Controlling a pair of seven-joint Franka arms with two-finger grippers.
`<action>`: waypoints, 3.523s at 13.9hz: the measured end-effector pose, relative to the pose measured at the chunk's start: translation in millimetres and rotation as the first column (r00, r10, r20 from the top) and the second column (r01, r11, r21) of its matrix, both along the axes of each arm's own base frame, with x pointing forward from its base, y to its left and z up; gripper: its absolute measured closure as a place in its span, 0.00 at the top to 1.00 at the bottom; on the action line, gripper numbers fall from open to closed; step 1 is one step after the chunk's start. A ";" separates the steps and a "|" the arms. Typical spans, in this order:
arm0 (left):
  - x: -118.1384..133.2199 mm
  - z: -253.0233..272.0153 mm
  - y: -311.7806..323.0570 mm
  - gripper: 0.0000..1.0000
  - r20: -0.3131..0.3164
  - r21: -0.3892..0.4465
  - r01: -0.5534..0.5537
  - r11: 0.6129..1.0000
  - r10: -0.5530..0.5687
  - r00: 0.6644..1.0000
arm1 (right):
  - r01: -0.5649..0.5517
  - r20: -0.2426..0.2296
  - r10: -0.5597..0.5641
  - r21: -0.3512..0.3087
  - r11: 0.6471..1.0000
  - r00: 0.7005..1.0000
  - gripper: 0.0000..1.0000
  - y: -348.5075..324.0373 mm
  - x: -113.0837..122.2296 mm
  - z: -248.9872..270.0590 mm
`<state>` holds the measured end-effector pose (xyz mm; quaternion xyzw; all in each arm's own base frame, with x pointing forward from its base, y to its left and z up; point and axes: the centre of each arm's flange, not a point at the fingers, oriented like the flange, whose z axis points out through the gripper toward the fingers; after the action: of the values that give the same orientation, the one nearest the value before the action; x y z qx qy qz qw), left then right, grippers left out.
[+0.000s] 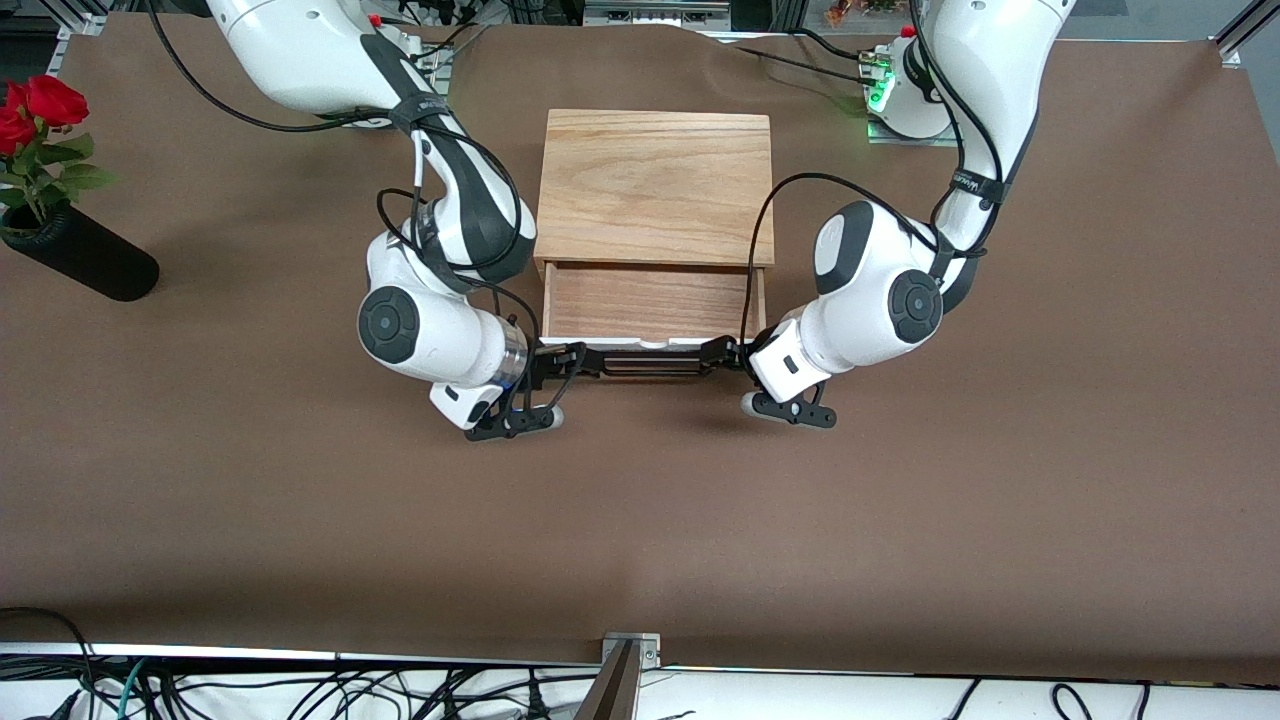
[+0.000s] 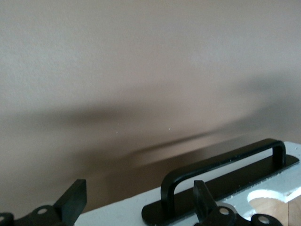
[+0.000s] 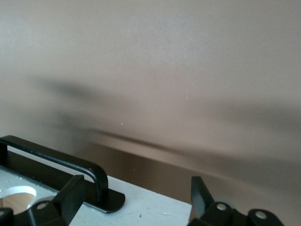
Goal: Close drawer with both arms simultaneously
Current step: 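Push the white drawer front into the cabinet with both grippers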
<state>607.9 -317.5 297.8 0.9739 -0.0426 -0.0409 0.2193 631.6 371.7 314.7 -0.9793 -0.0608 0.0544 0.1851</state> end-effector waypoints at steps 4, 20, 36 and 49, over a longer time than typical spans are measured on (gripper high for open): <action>-4.6 -3.1 -0.4 1.00 -0.038 0.005 0.017 1.000 -0.016 0.999 | -0.020 -0.044 0.021 0.011 1.000 0.999 1.00 14.2 -11.2 -11.1; -19.6 -7.9 -3.4 1.00 -0.162 0.009 0.077 0.997 -0.075 0.984 | -0.067 -0.194 0.068 0.012 0.998 0.979 1.00 25.4 -34.2 -27.0; -56.6 -20.3 -5.1 1.00 -0.403 0.005 0.202 0.979 -0.183 0.897 | -0.174 -0.394 0.171 0.028 0.984 0.903 1.00 42.1 -74.2 -30.0; -46.8 -9.6 3.7 1.00 -0.404 0.001 0.197 0.980 -0.179 0.897 | -0.240 -0.322 0.258 0.096 0.966 0.911 1.00 41.4 -67.2 -30.9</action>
<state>561.1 -313.8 288.2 0.9404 -0.0897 -0.2617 0.1979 564.3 413.1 283.8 -0.9350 -0.1545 0.2398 0.2106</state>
